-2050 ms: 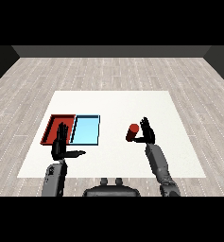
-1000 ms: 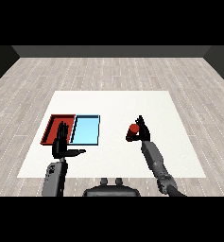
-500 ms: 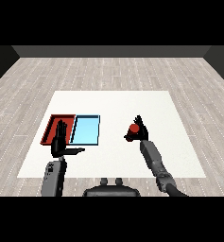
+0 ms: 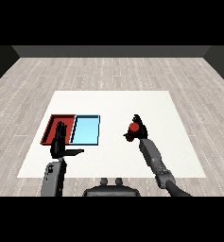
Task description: Pick the red can and put it in the red box
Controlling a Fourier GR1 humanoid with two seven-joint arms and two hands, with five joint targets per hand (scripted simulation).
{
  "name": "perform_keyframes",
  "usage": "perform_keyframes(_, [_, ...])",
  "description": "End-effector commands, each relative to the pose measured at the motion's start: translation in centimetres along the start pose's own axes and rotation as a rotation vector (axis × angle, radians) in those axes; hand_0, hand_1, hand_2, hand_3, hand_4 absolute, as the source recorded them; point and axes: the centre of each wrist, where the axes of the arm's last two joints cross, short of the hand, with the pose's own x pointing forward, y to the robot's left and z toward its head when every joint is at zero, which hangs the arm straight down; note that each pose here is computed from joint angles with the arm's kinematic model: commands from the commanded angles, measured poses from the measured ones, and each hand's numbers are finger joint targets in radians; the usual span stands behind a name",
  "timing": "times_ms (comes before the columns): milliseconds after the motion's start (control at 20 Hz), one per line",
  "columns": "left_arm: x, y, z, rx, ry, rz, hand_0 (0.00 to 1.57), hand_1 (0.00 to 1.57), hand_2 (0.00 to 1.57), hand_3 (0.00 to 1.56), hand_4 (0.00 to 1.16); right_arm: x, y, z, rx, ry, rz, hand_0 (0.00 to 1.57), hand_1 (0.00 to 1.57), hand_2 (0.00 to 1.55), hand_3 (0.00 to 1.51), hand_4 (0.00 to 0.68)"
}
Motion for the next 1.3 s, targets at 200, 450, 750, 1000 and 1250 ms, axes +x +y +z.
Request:
perform_keyframes(200, [0.4, 0.1, 0.49, -0.011, 0.005, 0.001, 0.00, 0.00, 0.00, 0.00, 0.00, 0.1, 0.7, 1.1, -0.052, 0.009, 0.077, 1.49, 1.49, 1.47, 1.44, 0.663])
perform_keyframes(450, [0.5, -1.0, 0.17, -0.001, -0.015, -0.020, 0.00, 0.00, 0.00, 0.00, 0.00, 1.4, 1.3, -0.9, -0.042, -0.020, 0.184, 1.48, 1.48, 1.46, 1.43, 0.664])
perform_keyframes(750, [1.0, 0.6, 0.71, -0.023, 0.000, -0.007, 0.00, 0.00, 0.00, 0.00, 0.00, 0.9, 0.0, 1.9, -0.030, -0.054, 0.200, 1.47, 1.47, 1.46, 1.42, 0.652])
perform_keyframes(1000, [-1.0, -1.4, -0.61, -0.047, 0.025, 0.007, 0.00, 0.00, 0.00, 0.00, 0.00, 3.5, 2.5, -0.4, 0.002, -0.133, 0.165, 1.44, 1.44, 1.45, 1.41, 0.658])
perform_keyframes(1250, [-0.6, -3.5, -0.38, -0.112, 0.049, -0.011, 0.00, 0.00, 0.00, 0.00, 0.00, 4.3, 4.2, 0.4, 0.006, -0.184, 0.143, 1.45, 1.45, 1.45, 1.41, 0.647])
